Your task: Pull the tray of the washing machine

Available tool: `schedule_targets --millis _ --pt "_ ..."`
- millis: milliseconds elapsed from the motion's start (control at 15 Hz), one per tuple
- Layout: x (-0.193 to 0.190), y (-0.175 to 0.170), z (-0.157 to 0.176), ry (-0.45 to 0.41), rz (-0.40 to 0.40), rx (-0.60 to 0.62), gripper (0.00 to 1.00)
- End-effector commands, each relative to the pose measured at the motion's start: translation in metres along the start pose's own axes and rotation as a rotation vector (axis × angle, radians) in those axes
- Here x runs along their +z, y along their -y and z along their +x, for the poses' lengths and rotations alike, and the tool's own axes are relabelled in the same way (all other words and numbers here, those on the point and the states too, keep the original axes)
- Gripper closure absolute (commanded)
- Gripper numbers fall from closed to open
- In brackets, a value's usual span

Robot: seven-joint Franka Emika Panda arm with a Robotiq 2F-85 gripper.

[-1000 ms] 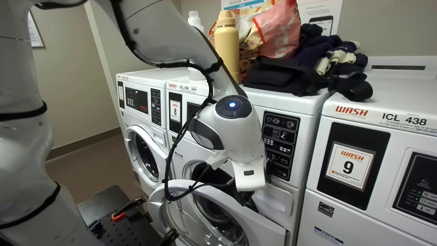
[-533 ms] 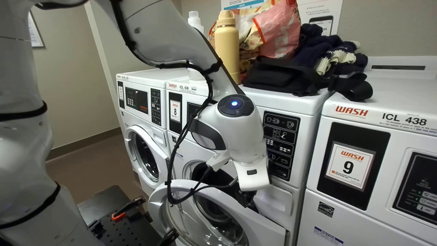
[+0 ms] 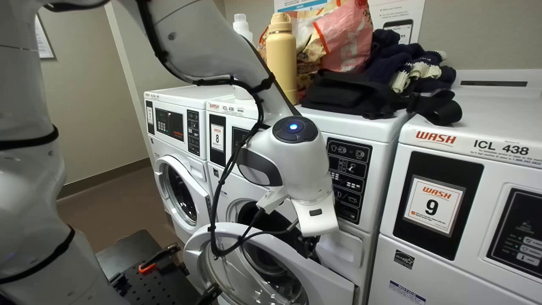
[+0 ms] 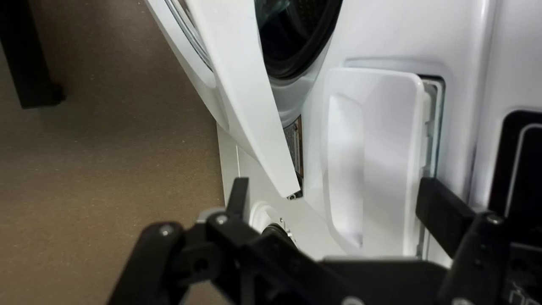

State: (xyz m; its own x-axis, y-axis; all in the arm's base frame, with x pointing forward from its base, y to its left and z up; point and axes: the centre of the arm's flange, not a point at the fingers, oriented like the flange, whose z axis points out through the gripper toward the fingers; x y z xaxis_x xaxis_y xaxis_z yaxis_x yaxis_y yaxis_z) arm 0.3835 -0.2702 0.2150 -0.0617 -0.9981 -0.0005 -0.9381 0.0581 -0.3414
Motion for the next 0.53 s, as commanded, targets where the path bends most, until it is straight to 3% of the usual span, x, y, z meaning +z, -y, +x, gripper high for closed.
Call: schedule_targets --millis 0,467 --pt "0.0204 0.0273 -0.0124 0.065 -0.018 -0.053 0.0" --pt "0.0265 0.027 -0.0181 0.126 -0.06 -0.104 0.0"
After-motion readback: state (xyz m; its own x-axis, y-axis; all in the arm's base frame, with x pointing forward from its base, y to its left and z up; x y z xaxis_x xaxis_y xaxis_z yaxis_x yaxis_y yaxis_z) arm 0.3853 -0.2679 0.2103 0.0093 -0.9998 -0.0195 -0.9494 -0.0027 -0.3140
